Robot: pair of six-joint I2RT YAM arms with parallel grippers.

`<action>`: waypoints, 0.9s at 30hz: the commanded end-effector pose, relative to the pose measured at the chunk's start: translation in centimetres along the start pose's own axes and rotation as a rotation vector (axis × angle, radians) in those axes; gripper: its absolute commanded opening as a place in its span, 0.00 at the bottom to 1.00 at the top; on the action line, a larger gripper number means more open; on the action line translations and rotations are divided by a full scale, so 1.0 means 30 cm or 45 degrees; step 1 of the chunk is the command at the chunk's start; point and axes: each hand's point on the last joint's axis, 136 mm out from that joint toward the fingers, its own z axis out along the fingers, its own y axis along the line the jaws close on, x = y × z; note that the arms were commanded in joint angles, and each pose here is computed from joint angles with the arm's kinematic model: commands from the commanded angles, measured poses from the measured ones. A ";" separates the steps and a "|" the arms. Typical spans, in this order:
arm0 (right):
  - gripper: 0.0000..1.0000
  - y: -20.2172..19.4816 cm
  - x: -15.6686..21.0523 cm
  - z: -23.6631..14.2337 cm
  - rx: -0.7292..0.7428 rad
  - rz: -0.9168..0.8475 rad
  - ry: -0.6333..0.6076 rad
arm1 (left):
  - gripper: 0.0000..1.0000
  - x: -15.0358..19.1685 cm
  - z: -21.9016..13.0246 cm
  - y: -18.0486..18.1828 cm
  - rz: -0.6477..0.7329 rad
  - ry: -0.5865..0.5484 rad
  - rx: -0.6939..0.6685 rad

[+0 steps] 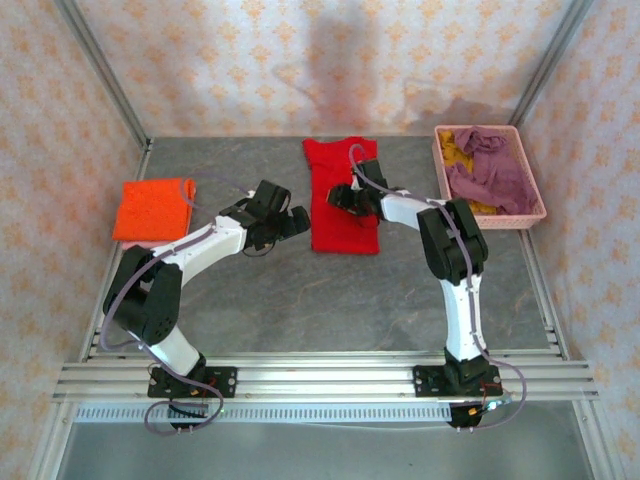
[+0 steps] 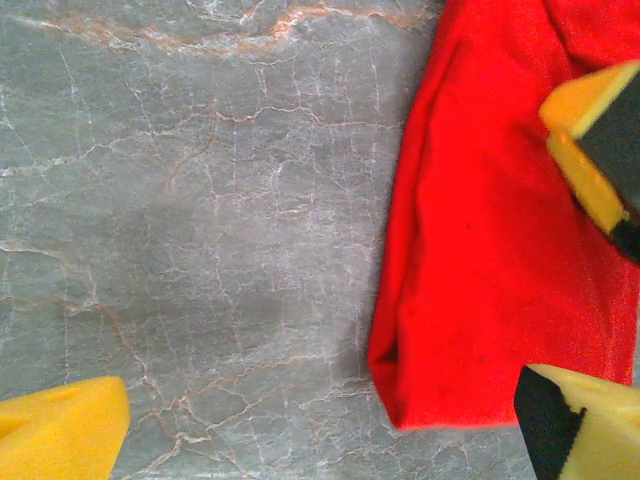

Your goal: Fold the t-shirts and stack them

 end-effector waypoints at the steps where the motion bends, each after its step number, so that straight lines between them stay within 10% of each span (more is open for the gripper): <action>1: 0.48 -0.088 0.195 -0.022 0.090 0.044 0.176 | 1.00 -0.037 -0.009 -0.059 -0.012 -0.029 0.062; 13: 0.50 -0.016 0.279 -0.255 0.047 -0.033 0.094 | 1.00 -0.096 0.060 -0.148 -0.001 -0.021 0.109; 27: 0.77 0.131 0.430 -0.629 0.015 -1.463 0.120 | 1.00 -0.239 0.113 -0.124 -0.151 -0.052 0.158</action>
